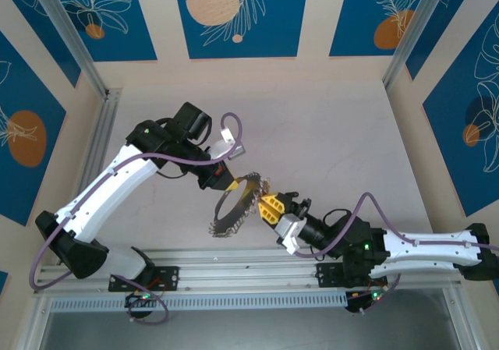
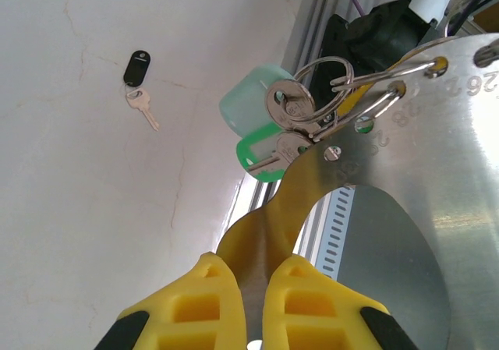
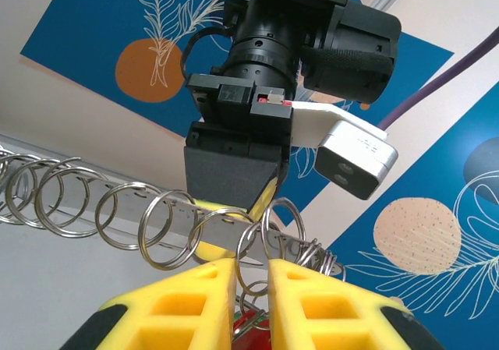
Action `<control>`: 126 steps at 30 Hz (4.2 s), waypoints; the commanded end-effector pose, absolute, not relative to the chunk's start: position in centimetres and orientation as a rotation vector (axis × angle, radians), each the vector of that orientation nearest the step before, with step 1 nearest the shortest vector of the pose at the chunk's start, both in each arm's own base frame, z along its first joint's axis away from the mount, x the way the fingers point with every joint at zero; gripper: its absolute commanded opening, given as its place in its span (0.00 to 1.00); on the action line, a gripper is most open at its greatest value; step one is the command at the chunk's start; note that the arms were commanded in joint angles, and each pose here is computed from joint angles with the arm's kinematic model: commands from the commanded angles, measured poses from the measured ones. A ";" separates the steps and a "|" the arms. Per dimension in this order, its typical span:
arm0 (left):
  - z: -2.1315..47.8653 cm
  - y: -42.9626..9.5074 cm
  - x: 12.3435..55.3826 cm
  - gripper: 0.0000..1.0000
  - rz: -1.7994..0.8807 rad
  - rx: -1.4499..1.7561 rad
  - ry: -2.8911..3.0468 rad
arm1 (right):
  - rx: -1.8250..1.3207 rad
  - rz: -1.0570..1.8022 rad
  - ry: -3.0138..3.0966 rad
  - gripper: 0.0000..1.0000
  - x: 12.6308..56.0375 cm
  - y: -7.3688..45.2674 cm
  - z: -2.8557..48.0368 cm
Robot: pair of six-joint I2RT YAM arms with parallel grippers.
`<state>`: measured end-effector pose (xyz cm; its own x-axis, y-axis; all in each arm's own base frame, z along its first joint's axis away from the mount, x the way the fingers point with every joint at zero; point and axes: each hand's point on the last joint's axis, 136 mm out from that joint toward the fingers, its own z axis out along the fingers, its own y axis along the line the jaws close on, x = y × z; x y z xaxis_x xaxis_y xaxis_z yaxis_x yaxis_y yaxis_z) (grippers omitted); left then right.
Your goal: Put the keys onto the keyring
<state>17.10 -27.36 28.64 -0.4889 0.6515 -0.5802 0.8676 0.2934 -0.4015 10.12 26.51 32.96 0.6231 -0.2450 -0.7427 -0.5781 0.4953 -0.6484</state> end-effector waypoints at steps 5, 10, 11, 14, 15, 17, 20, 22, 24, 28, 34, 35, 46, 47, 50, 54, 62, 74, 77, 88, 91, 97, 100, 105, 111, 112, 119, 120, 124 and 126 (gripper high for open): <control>30.7 -27.3 16.5 0.00 -1.060 1.367 2.197 | -1.023 0.290 0.903 0.19 9.8 26.2 35.1; 30.9 -27.3 16.5 0.00 -1.061 1.364 2.191 | -1.025 0.286 0.904 0.19 9.9 26.4 35.0; 30.9 -27.3 16.4 0.00 -1.062 1.365 2.192 | -1.024 0.287 0.904 0.19 10.0 26.4 35.0; 30.9 -27.2 16.4 0.00 -1.059 1.361 2.190 | -1.020 0.287 0.913 0.18 10.2 26.4 35.0; 30.9 -27.2 16.4 0.00 -1.058 1.360 2.191 | -1.018 0.286 0.918 0.18 10.3 26.4 35.0; 30.9 -27.2 16.4 0.00 -1.059 1.359 2.187 | -1.018 0.279 0.922 0.18 10.4 26.4 34.9; 30.9 -27.2 16.4 0.00 -1.057 1.360 2.189 | -1.020 0.286 0.917 0.16 10.3 26.4 35.0; 30.8 -27.2 16.4 0.00 -1.054 1.360 2.191 | -1.028 0.293 0.917 0.16 10.2 26.5 34.9; 30.8 -27.2 16.4 0.00 -1.053 1.361 2.192 | -1.038 0.299 0.917 0.16 10.0 26.7 34.7; 30.8 -27.2 16.5 0.00 -1.051 1.356 2.192 | -1.052 0.295 0.918 0.16 10.0 27.1 34.4; 30.7 -27.2 16.5 0.00 -1.057 1.356 2.192 | -1.036 0.299 0.910 0.16 9.9 26.9 34.8; 30.8 -27.2 16.4 0.00 -1.060 1.356 2.192 | -1.032 0.303 0.906 0.16 9.9 26.8 35.0; 30.9 -27.2 16.4 0.00 -1.059 1.352 2.191 | -1.025 0.316 0.895 0.17 9.7 26.6 35.4; 30.9 -27.1 16.4 0.00 -1.056 1.351 2.191 | -1.027 0.321 0.891 0.17 9.6 26.6 35.4; 30.9 -27.1 16.5 0.00 -1.048 1.351 2.196 | -1.037 0.340 0.886 0.17 9.3 26.6 35.4; 31.0 -27.0 16.4 0.00 -1.047 1.351 2.193 | -1.047 0.353 0.870 0.17 8.7 26.8 35.5; 31.1 -27.0 16.5 0.00 -1.043 1.349 2.193 | -1.058 0.357 0.837 0.17 7.8 27.3 36.0; 31.3 -27.1 16.4 0.00 -1.056 1.347 2.184 | -1.030 0.333 0.876 0.18 9.1 27.4 36.3; 31.4 -27.0 16.3 0.00 -1.053 1.346 2.180 | -1.028 0.329 0.893 0.18 9.5 27.4 36.1; 31.9 -26.9 16.2 0.00 -1.053 1.345 2.166 | -1.030 0.313 0.924 0.19 10.3 27.5 35.7; 31.8 -26.9 16.1 0.00 -1.052 1.346 2.170 | -1.023 0.319 0.929 0.19 10.5 27.4 35.9; 31.7 -26.8 16.2 0.00 -1.041 1.342 2.175 | -1.025 0.329 0.932 0.19 10.5 27.4 35.9; 31.1 -26.6 16.6 0.00 -1.007 1.327 2.202 | -1.004 0.337 0.944 0.19 10.6 26.9 35.9; 27.9 -25.9 18.8 0.00 -0.876 1.232 2.326 | -0.932 0.405 1.084 0.20 12.5 24.8 34.7; 23.9 -25.5 22.2 0.27 -0.789 1.040 2.430 | -0.675 0.450 1.434 0.35 17.7 19.3 30.7; 23.2 -25.4 23.0 0.31 -0.765 1.003 2.450 | -0.615 0.459 1.488 0.39 18.5 18.2 29.9; 18.2 -26.6 27.2 0.42 -0.664 0.851 2.567 | -0.285 0.556 1.833 0.54 24.2 14.2 23.9; 18.0 -26.8 27.6 0.42 -0.665 0.841 2.569 | -0.249 0.579 1.883 0.55 25.0 13.9 23.0; 17.2 -27.2 27.9 0.43 -0.691 0.821 2.556 | -0.165 0.656 2.058 0.56 27.7 13.5 19.6; 16.7 -27.0 27.6 0.43 -0.702 0.817 2.562 | -0.189 0.653 2.128 0.56 28.6 14.0 18.3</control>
<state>26.96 -27.07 16.34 -0.7632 0.4755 -0.4374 0.6295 0.6997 -0.3378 28.62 11.79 17.46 -0.5398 0.0639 -0.8394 -0.3053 0.9143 0.2660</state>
